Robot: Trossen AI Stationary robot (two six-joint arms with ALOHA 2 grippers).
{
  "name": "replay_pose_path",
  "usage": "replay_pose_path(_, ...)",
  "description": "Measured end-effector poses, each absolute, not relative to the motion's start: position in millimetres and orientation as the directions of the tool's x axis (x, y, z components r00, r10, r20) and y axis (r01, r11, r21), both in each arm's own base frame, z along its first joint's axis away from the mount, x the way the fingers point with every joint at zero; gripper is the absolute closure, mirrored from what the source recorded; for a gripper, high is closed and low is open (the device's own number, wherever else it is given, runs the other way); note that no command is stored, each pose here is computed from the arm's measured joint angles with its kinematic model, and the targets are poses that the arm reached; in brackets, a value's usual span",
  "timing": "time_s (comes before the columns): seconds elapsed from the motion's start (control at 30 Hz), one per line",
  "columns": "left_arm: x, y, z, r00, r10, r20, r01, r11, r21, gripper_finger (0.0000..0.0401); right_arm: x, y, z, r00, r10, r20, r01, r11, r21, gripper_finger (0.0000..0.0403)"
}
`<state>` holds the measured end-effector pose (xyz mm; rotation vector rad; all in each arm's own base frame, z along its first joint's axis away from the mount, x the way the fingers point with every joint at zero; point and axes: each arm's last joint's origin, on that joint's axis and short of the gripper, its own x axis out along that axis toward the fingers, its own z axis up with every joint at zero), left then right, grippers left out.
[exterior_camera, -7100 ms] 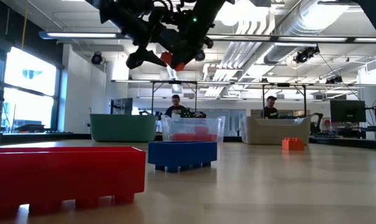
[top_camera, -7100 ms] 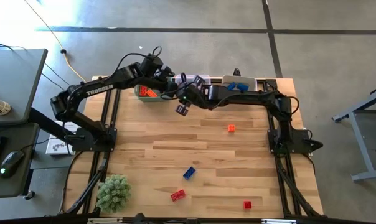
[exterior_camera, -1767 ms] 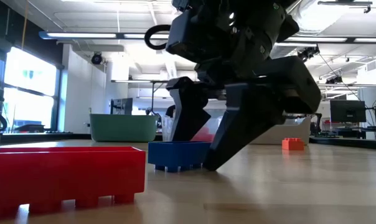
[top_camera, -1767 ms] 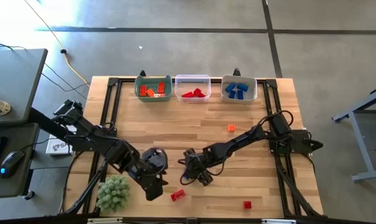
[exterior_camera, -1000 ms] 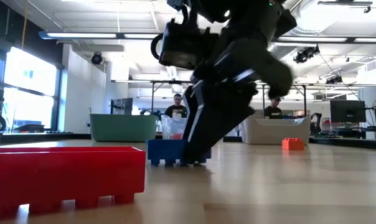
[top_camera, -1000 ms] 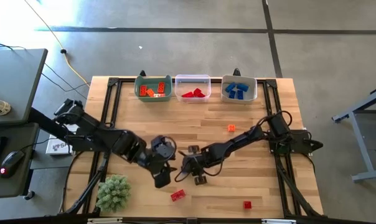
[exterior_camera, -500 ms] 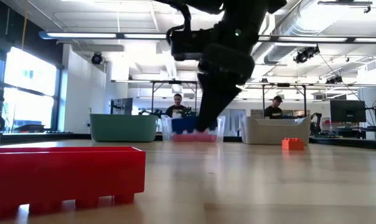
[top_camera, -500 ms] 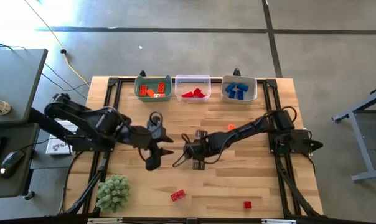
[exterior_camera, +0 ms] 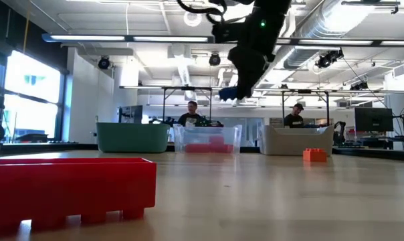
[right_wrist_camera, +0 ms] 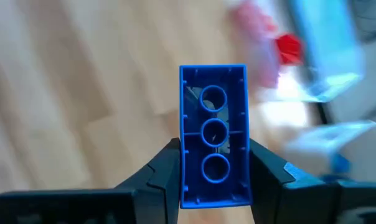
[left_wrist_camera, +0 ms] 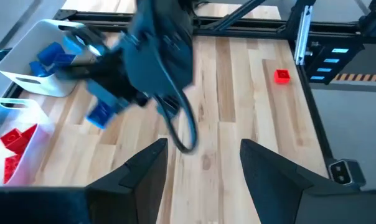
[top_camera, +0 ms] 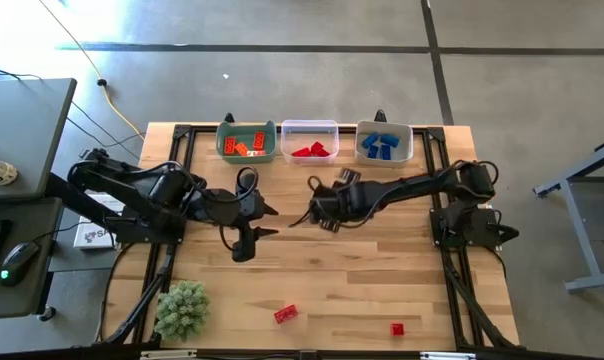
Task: Sort & place blocks by color
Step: Put the blue game piece into the gray bin
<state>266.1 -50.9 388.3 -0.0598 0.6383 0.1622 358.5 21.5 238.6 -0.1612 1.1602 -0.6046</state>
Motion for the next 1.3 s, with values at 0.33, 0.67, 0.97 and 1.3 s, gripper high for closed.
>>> replay_pose_path(0.33, 266.0, -48.9, 387.2, 0.782, 0.151, -0.605, -0.191, 0.982, -0.002, 0.0211, 321.0, -43.9, 273.1, 0.068, -0.667, -0.742, 0.612, 0.615, -0.497, 0.0291)
replay_pose_path(0.67, 268.6, -49.6, 384.6, 0.775, 0.147, -0.614, -0.188, 0.982, -0.002, 0.0211, 277.9, -136.5, 274.8, -0.187, -0.537, -0.822, 0.732, 0.482, -0.482, 0.0291)
replay_pose_path(0.97, 268.7, -49.6, 384.6, 0.776, 0.148, -0.613, -0.189, 0.982, -0.002, 0.0211, 239.2, -207.5, 270.0, -0.155, -0.343, -0.927, 0.815, 0.486, -0.316, 0.0291)
replay_pose_path(1.3, 269.5, -49.5, 385.6, 0.783, 0.156, -0.602, -0.196, 0.981, -0.001, 0.0211, 225.2, -249.5, 244.4, -0.086, -0.208, -0.974, 0.853, 0.491, -0.18, 0.0281)
